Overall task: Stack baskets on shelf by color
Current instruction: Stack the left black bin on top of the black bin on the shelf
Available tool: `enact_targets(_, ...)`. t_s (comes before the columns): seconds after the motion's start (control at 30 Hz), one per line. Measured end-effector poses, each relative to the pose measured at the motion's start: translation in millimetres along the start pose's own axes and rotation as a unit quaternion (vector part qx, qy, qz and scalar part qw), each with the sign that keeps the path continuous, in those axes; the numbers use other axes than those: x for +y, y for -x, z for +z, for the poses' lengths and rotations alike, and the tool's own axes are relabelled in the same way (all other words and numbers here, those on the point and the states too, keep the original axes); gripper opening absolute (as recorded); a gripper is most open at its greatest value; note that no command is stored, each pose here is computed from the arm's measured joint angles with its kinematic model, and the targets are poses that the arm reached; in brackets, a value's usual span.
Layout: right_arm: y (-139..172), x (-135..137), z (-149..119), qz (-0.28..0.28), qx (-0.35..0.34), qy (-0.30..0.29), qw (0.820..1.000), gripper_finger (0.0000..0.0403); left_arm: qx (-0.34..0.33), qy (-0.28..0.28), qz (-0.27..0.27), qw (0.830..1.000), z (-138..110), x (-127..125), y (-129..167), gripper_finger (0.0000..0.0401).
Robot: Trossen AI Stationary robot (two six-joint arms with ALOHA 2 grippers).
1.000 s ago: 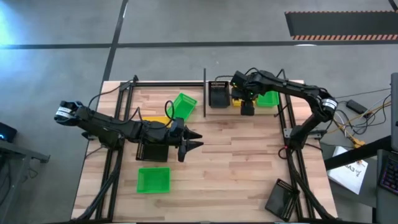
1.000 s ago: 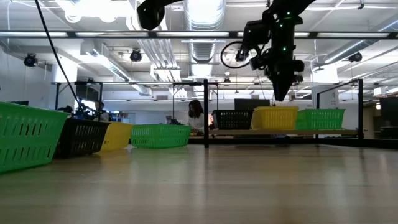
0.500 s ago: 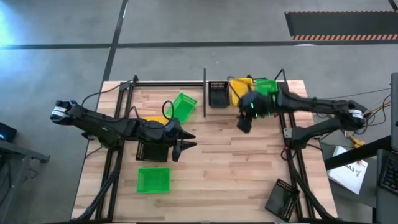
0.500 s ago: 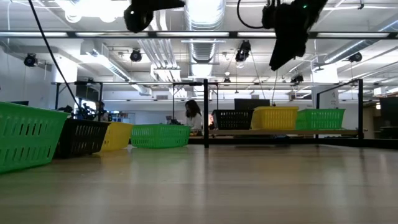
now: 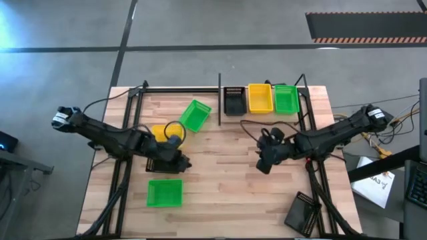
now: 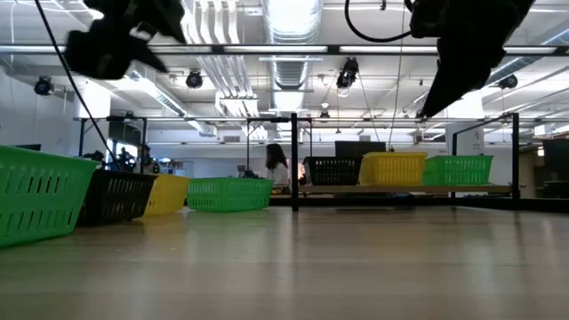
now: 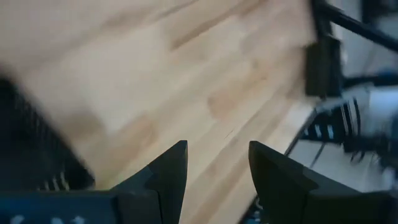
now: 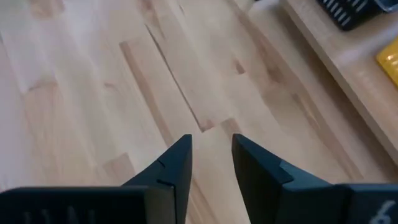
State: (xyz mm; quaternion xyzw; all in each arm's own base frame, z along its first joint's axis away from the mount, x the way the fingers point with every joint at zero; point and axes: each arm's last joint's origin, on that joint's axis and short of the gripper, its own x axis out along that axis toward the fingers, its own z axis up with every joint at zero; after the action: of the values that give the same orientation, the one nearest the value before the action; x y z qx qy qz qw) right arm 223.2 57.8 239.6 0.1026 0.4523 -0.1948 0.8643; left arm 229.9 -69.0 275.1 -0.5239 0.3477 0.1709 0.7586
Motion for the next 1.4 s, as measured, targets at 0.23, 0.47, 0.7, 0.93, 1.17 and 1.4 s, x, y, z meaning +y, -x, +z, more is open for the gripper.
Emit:
enact_targets(0.23,-9,1,-1,-0.035,-0.015,0.043,0.998,0.0077,0.036,0.116,0.065,0.990,-9,21,-28,0.0155)
enact_targets(0.47,-10,-1,-3,-0.054,-0.018,0.102,0.993,0.0059,0.046,0.149,0.092,0.984,-8,19,-23,0.0155)
enact_targets(0.7,-13,-4,-8,-0.059,-0.011,0.138,0.989,0.0052,0.007,0.175,0.194,0.965,-10,32,-34,0.0155)
enact_targets(0.93,-13,-4,-9,-0.061,-0.008,0.146,0.987,0.0052,-0.001,0.178,0.249,0.952,-10,40,-66,0.0155)
enact_targets(1.17,-14,-4,-9,-0.062,-0.005,0.170,0.984,0.0052,-0.001,0.181,0.301,0.936,-14,47,-94,0.0150)
enact_targets(1.4,-12,-5,-9,-0.060,-0.008,0.169,0.984,0.0052,0.017,0.170,0.302,0.938,-14,42,-102,0.0065)
